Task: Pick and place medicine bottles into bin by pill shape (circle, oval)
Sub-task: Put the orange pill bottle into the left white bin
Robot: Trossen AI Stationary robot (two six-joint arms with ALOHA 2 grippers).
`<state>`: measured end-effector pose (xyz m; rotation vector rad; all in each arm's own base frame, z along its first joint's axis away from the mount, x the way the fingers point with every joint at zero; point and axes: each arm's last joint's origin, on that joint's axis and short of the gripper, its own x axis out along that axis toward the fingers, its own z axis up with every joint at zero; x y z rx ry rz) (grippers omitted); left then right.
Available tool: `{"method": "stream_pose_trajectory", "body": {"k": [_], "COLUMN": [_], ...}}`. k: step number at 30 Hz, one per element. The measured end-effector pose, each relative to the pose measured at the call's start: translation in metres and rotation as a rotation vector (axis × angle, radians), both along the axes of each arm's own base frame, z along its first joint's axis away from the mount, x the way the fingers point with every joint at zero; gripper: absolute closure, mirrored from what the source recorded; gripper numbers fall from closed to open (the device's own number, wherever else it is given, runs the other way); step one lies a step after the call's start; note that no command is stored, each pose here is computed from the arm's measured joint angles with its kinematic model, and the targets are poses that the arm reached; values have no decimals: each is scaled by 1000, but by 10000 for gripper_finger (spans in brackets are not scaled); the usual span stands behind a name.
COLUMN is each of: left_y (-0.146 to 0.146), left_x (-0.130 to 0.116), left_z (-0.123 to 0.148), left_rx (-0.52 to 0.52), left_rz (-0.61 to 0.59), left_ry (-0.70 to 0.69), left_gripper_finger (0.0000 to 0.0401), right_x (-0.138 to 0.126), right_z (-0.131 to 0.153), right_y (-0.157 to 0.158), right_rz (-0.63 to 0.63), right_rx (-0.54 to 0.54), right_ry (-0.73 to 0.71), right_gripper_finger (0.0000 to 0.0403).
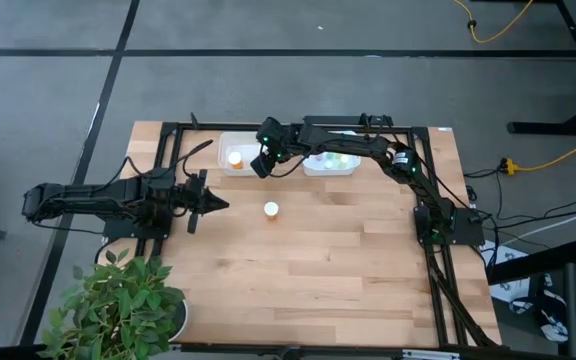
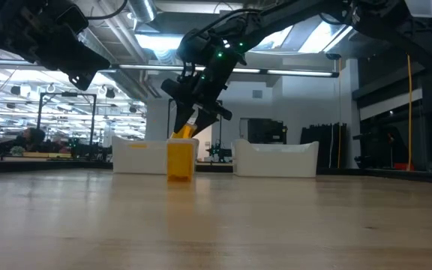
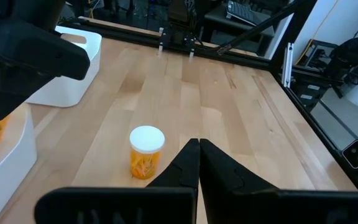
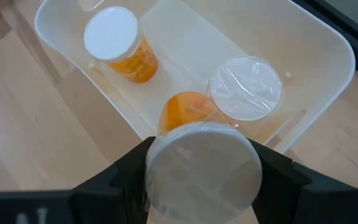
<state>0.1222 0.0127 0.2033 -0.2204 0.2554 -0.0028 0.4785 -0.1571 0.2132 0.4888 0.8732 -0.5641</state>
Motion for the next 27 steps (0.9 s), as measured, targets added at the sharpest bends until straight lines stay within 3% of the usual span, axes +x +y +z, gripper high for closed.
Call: {"method": "stream_pose_trajectory", "body": {"k": [27], "left_y": [0], "left_x": [0], "left_z": [0], "left_rx": [-4], "left_rz": [0], "left_ry": [0], "left_gripper_finger": [401], "right_x": [0], "right_z": [0], "right_y": [0], "right_rz": [0], "right_rx": [-3], "right_ry": [2], "right_gripper_finger": [167]}}
